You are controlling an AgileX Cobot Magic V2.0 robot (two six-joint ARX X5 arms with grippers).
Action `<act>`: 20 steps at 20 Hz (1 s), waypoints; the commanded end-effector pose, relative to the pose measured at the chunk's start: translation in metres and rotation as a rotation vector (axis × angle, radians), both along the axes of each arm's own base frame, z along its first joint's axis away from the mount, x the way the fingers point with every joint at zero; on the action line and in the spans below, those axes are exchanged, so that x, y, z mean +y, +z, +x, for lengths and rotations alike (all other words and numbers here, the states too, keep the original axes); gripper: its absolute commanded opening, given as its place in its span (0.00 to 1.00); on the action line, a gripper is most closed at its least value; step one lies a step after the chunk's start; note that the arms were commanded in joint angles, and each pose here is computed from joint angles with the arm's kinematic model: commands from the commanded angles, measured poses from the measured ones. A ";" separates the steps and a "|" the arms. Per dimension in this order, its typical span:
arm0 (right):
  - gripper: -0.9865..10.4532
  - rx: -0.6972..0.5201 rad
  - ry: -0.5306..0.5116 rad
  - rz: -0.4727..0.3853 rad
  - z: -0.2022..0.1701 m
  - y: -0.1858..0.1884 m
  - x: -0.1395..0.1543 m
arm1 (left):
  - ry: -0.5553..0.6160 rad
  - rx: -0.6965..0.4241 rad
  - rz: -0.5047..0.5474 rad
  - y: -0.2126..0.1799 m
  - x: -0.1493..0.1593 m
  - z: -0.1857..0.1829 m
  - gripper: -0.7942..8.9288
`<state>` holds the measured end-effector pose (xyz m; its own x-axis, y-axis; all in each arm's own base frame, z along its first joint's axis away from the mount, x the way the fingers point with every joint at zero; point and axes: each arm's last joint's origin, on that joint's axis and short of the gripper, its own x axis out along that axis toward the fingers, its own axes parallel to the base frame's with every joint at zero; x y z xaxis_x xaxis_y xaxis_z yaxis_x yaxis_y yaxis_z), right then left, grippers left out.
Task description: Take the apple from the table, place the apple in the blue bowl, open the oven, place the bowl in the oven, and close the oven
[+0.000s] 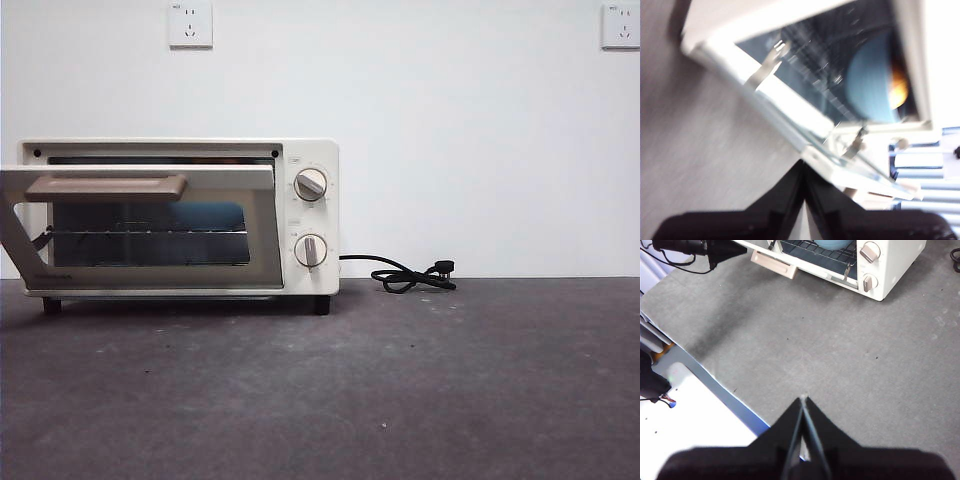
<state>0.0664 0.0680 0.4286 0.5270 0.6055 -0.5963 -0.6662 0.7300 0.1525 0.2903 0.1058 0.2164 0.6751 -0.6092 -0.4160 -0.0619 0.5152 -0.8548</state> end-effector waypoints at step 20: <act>0.09 -0.049 -0.109 -0.052 0.005 -0.001 0.000 | -0.069 -0.107 0.000 0.059 -0.022 0.022 0.07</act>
